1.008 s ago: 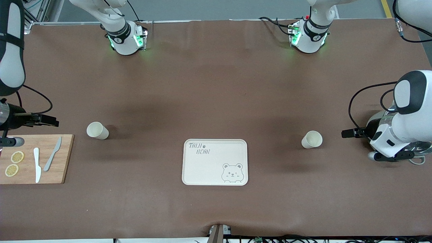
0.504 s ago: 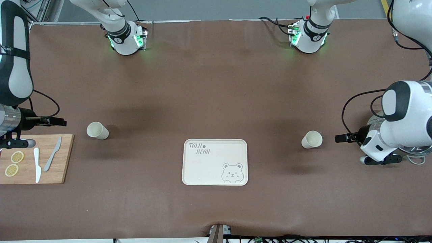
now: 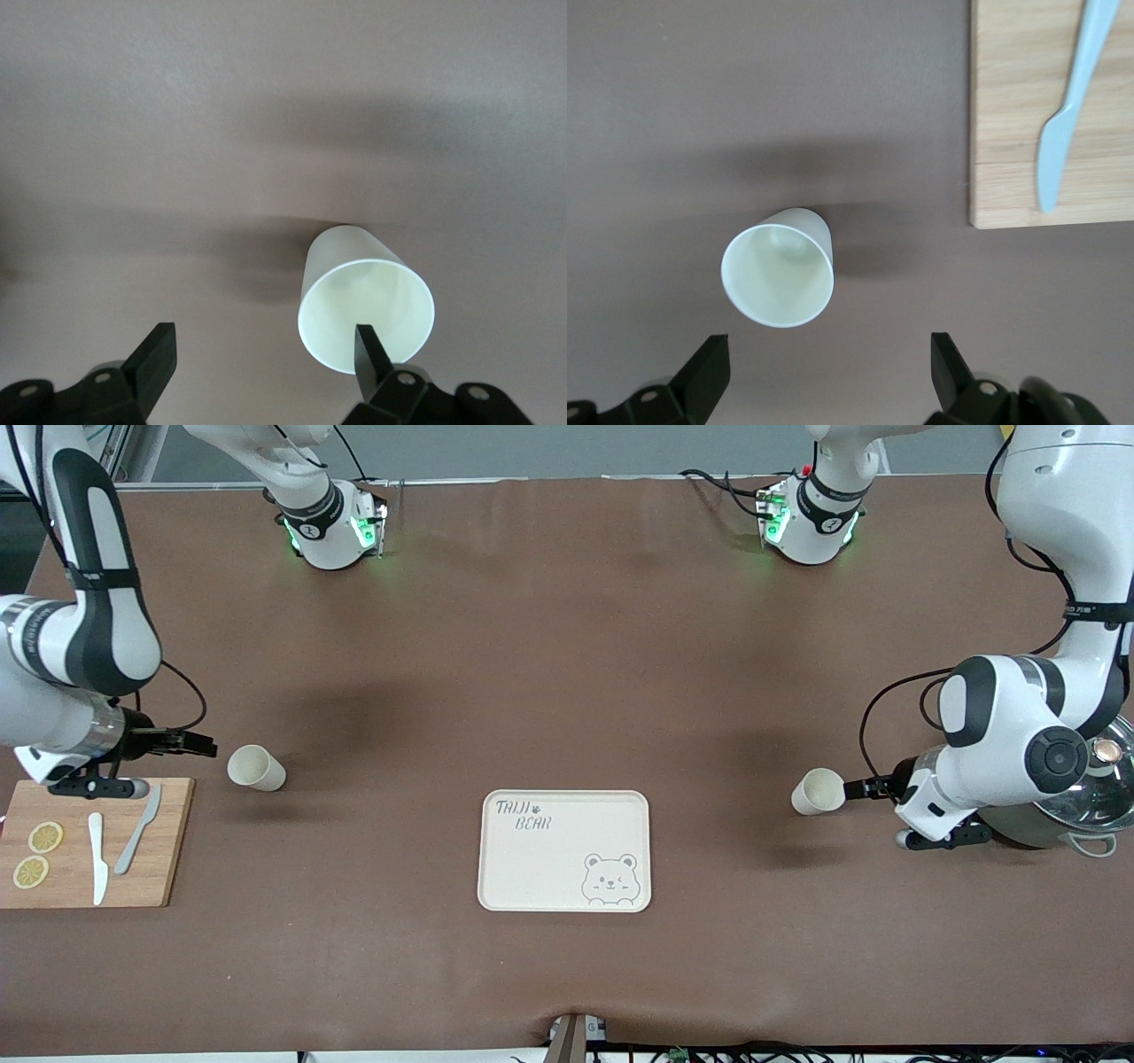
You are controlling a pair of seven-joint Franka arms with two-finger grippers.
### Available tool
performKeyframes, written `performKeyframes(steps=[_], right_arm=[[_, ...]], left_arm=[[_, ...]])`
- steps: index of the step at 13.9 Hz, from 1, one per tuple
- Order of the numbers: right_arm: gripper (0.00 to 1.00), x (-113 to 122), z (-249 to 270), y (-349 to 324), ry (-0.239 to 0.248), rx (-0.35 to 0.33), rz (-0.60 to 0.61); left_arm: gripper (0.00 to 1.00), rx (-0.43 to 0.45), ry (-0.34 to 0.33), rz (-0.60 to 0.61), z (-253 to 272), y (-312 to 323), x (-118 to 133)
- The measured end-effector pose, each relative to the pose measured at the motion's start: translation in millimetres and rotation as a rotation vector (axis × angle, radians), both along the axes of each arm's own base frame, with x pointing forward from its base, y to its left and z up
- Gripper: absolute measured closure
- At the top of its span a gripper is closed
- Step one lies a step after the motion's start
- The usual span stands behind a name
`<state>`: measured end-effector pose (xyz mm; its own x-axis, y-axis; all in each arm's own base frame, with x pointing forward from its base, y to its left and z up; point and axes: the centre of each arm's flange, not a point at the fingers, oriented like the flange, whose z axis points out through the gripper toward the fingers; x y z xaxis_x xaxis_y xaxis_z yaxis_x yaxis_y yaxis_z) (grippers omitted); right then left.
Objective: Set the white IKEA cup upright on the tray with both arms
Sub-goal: 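Close the right gripper on one cup while the left gripper grasps the other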
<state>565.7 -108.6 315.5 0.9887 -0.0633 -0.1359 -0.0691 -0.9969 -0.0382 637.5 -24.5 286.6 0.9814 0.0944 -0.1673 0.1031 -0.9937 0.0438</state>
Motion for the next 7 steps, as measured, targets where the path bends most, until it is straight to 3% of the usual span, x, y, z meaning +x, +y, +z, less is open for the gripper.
performKeyframes(steps=[2,5,7], right_arm=[[0.00,-7.8,-14.7,1.2,-0.007,0.006,-0.010],[0.03,-11.1,-22.9,3.4,-0.019,0.036,-0.044],[0.23,-10.4,-30.1,3.4,-0.026,0.035,-0.048]], left_arm=[[0.23,-0.001,0.007,-0.002,-8.3,-2.7,-5.1],[0.30,-0.002,0.016,-0.001,-17.5,-4.2,-10.9],[0.31,-0.020,0.013,0.015,-20.1,-6.3,-12.1]])
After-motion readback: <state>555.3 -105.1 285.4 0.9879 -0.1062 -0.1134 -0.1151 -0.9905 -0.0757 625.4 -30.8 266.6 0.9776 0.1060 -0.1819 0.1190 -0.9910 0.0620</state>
